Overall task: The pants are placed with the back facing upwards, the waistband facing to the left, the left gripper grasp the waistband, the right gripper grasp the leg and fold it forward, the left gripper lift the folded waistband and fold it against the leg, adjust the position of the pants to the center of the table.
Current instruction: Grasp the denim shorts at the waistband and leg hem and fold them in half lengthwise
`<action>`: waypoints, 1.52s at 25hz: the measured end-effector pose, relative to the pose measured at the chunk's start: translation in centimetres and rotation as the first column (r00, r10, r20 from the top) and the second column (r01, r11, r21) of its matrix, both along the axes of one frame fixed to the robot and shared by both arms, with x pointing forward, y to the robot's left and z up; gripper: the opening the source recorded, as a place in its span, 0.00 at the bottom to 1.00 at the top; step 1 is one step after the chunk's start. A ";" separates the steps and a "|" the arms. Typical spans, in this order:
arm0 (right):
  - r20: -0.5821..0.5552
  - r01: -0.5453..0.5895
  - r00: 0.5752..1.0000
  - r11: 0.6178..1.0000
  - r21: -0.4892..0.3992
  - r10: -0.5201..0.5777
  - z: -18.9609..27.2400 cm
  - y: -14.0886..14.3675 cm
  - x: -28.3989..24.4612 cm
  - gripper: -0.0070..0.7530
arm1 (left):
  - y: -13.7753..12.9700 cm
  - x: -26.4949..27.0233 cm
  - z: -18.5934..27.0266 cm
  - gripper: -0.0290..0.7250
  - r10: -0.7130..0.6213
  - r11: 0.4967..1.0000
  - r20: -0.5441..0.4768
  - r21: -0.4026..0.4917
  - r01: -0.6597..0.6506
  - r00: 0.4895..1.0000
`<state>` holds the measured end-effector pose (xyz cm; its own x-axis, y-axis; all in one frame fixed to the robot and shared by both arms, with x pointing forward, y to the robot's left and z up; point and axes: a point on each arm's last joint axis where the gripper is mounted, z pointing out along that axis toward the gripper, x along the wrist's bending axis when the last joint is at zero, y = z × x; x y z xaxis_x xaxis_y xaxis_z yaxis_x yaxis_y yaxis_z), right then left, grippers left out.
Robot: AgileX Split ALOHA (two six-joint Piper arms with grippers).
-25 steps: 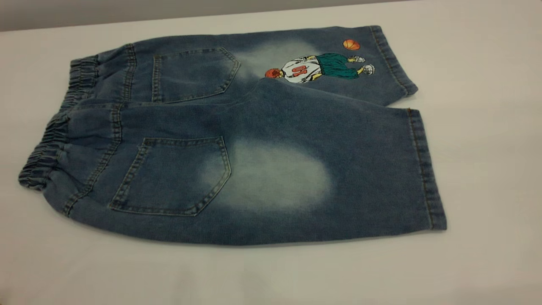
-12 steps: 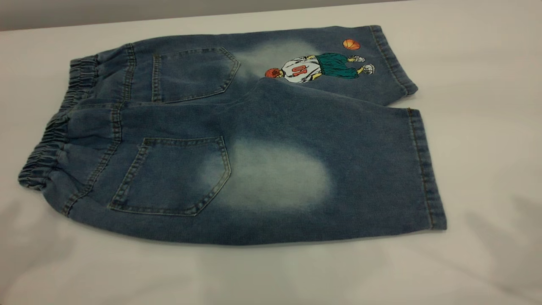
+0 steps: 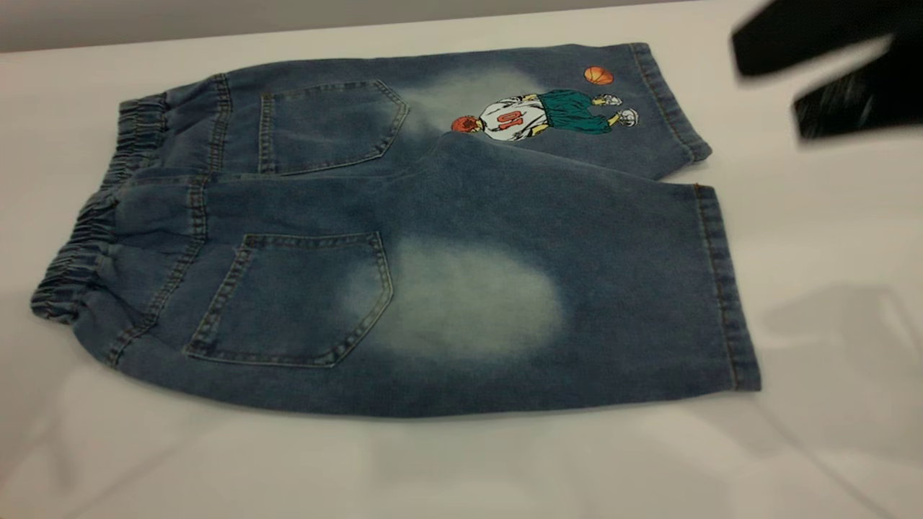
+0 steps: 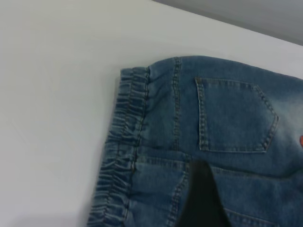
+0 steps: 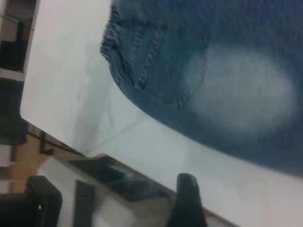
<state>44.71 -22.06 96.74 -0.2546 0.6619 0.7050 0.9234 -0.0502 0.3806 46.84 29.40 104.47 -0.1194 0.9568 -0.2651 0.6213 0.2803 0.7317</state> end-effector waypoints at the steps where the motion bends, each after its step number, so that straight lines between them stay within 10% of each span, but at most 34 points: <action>1: -0.034 0.004 0.999 1.000 0.010 -0.004 -1.1 0.0 -0.1 0.64 | 0.0 0.2 0.0 0.64 0.000 1.000 0.003 0.002 0.000 1.000; 15: -0.339 0.117 0.937 0.990 0.074 -0.085 -9.5 0.2 -2.1 0.64 | 0.1 0.4 0.3 0.64 0.009 1.000 0.040 0.005 -0.009 0.999; 38: -0.435 0.068 0.899 0.997 0.038 -0.045 -16.3 0.2 -1.0 0.64 | 0.1 0.4 0.3 0.64 0.008 1.000 0.042 0.007 -0.009 0.999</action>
<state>43.74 -21.84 80.41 0.1206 0.6263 0.7702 0.9914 -0.1159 -0.0610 47.26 29.50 104.75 -0.1165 0.9576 -0.2633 0.5875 0.2802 0.7591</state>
